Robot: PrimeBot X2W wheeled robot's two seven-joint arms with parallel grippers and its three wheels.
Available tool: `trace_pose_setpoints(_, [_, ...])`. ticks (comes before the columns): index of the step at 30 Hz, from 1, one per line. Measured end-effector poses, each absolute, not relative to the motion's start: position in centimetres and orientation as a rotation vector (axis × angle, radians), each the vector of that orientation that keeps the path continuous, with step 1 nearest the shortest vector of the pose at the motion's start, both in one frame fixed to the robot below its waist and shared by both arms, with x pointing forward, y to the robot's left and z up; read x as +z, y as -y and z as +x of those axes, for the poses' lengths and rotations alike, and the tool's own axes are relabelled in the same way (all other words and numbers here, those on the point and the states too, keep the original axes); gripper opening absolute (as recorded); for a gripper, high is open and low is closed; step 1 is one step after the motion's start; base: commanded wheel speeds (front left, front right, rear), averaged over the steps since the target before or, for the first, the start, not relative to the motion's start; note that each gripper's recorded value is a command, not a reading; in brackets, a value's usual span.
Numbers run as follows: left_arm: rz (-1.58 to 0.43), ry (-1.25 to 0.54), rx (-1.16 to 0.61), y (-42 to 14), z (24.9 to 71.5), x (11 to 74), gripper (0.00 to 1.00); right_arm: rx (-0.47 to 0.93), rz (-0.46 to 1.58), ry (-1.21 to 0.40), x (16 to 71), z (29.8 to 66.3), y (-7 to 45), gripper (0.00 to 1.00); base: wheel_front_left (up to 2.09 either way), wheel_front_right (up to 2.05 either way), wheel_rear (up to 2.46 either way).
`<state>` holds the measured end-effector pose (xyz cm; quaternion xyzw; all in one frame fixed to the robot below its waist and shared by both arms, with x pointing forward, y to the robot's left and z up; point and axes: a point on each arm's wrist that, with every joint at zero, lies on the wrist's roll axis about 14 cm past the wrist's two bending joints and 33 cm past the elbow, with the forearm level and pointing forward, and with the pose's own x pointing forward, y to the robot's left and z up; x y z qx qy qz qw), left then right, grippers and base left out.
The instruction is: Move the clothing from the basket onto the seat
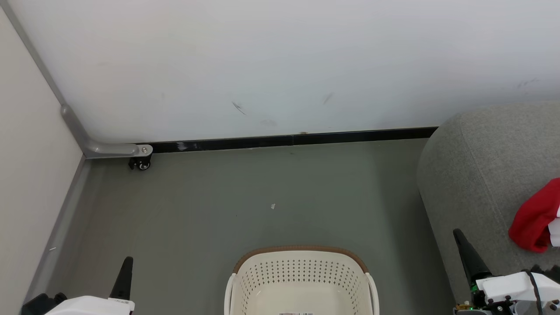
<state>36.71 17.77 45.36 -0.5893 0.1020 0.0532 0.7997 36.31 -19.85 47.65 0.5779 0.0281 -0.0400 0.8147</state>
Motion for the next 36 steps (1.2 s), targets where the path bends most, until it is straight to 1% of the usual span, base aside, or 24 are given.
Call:
trace_pose_setpoints(22, [-1.57,-0.108,0.065,-18.8,37.4,47.3,0.0,-0.084,1.577,-0.037,48.1,37.4,20.3,0.0,0.0,0.0,0.0])
trace_pose_setpoints(36, [-1.574,-0.107,0.066,-18.8,37.4,47.3,0.0,-0.086,1.585,-0.035,48.1,37.4,20.4,0.0,0.0,0.0,0.0])
